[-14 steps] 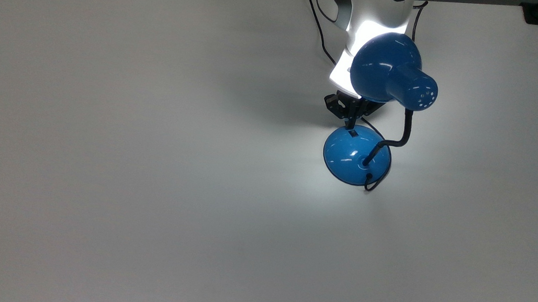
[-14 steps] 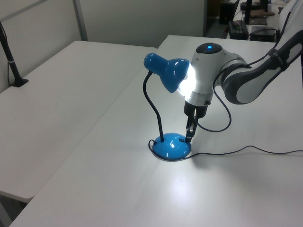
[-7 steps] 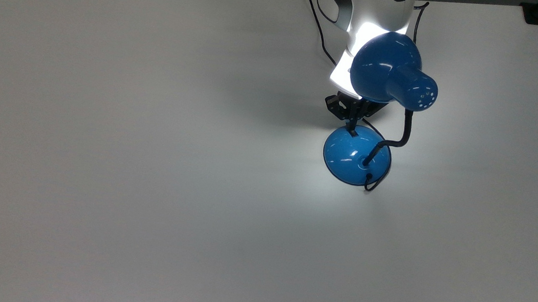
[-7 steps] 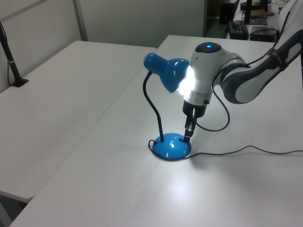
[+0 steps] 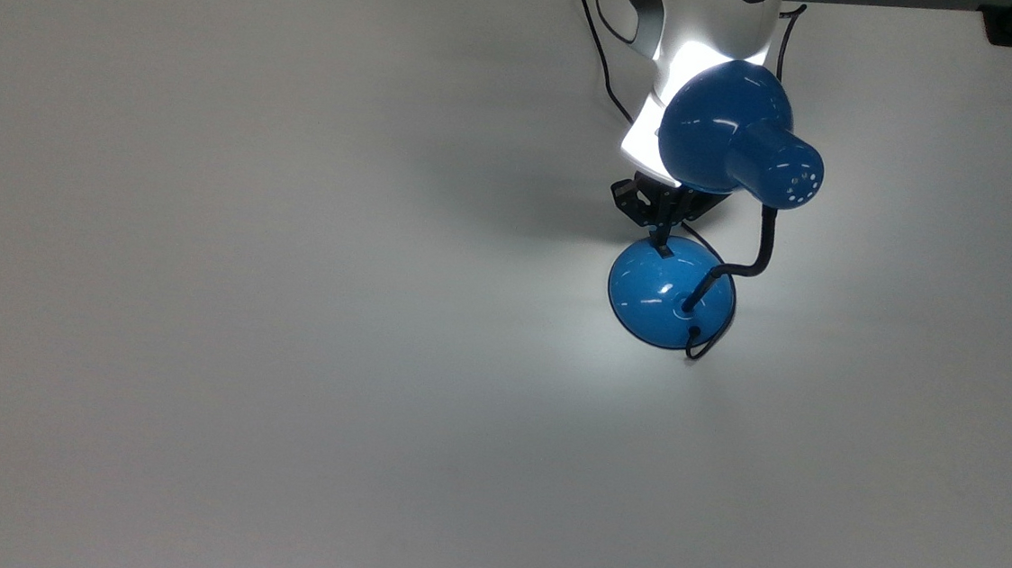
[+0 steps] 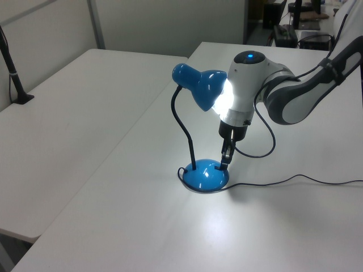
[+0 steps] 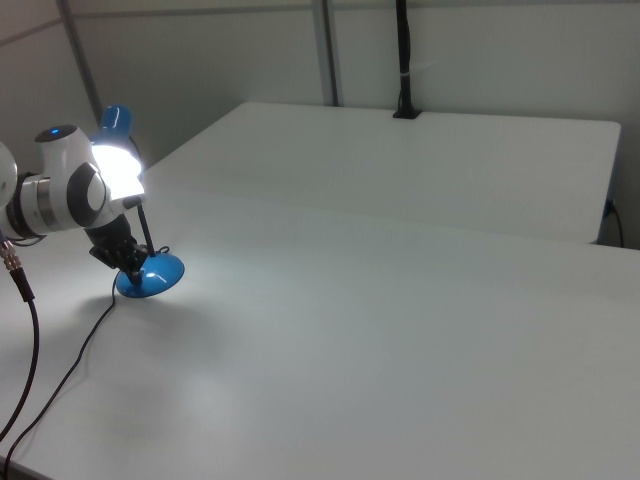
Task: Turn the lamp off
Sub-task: 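Press down on the switch on the lamp base with the gripper fingertips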
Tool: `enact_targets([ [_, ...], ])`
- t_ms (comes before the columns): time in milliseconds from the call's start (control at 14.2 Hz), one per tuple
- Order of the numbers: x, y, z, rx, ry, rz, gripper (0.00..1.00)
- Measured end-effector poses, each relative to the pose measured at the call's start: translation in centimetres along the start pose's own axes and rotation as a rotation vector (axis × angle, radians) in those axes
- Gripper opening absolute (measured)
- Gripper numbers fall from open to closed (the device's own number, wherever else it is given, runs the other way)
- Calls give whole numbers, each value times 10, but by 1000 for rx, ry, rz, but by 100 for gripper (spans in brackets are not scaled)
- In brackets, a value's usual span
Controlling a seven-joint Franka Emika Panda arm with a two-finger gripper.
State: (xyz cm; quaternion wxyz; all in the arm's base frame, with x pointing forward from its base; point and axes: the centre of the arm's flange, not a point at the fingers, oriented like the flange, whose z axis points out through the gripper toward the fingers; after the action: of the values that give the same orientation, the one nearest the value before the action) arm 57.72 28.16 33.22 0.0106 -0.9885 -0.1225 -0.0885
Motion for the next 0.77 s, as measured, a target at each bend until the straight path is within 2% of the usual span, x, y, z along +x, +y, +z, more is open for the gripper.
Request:
enact_targets([
  [774,0,-4,3,-36,11,-3,1],
])
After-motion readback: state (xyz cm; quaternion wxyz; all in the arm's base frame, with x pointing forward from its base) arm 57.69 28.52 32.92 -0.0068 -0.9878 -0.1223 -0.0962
